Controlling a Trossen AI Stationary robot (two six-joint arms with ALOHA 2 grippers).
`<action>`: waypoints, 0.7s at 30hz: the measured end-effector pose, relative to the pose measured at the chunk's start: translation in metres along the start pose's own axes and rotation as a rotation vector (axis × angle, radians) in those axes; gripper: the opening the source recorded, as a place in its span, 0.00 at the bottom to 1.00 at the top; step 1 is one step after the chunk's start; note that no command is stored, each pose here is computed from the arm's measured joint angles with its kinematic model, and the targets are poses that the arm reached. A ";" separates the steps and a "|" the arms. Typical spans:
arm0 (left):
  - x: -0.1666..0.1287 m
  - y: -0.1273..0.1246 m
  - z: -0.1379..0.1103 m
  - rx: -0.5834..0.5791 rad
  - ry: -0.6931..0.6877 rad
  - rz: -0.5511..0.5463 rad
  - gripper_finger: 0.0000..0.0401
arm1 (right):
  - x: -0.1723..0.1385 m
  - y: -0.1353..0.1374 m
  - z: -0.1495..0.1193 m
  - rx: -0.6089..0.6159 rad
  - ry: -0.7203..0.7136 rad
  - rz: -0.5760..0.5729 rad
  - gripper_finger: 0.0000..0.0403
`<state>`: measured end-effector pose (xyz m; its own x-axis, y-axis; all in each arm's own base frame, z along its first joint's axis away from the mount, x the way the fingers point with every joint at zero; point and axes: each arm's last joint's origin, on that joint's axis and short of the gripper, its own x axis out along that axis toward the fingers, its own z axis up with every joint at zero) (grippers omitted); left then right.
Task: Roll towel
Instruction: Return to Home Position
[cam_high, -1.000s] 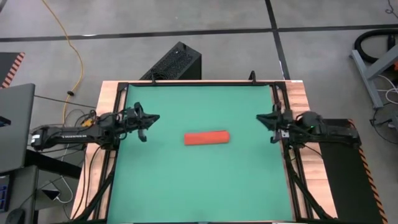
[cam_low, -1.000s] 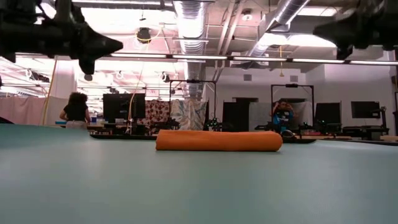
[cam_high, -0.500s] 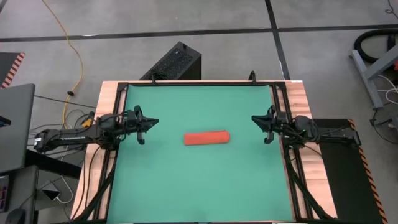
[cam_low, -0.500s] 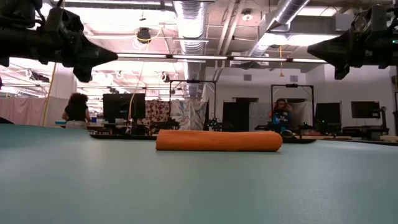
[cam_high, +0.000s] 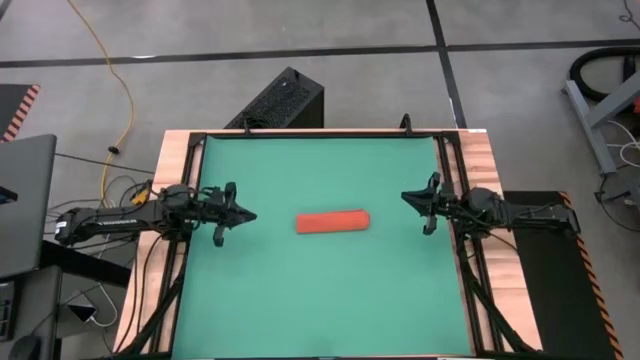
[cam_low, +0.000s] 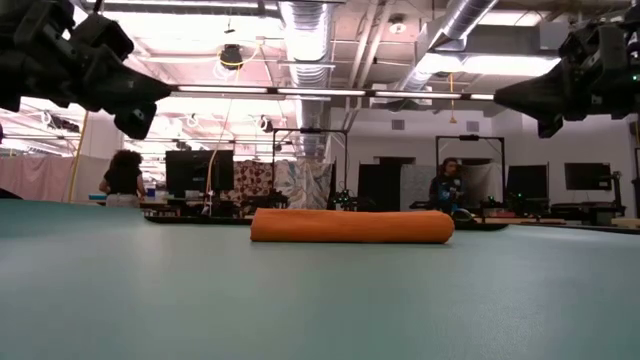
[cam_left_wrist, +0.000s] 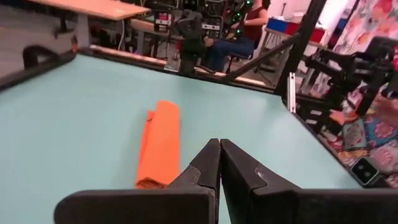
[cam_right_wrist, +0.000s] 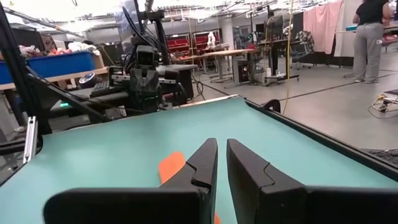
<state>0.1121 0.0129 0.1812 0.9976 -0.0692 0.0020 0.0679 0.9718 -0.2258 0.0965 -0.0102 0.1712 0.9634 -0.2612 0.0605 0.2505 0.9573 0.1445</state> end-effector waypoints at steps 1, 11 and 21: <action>0.000 0.000 0.000 -0.019 0.003 0.000 0.00 | 0.000 0.000 0.000 -0.001 0.002 0.000 0.14; -0.001 0.003 -0.016 -0.152 0.156 0.046 0.00 | 0.000 0.000 -0.001 -0.002 0.008 -0.002 0.14; -0.004 0.008 -0.028 -0.173 0.283 0.177 0.00 | 0.000 0.000 -0.001 -0.003 0.012 -0.003 0.14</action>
<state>0.1079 0.0149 0.1522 0.9487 0.0138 -0.3159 -0.1332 0.9236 -0.3596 0.0968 -0.0103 0.1699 0.9638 -0.2624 0.0481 0.2534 0.9570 0.1415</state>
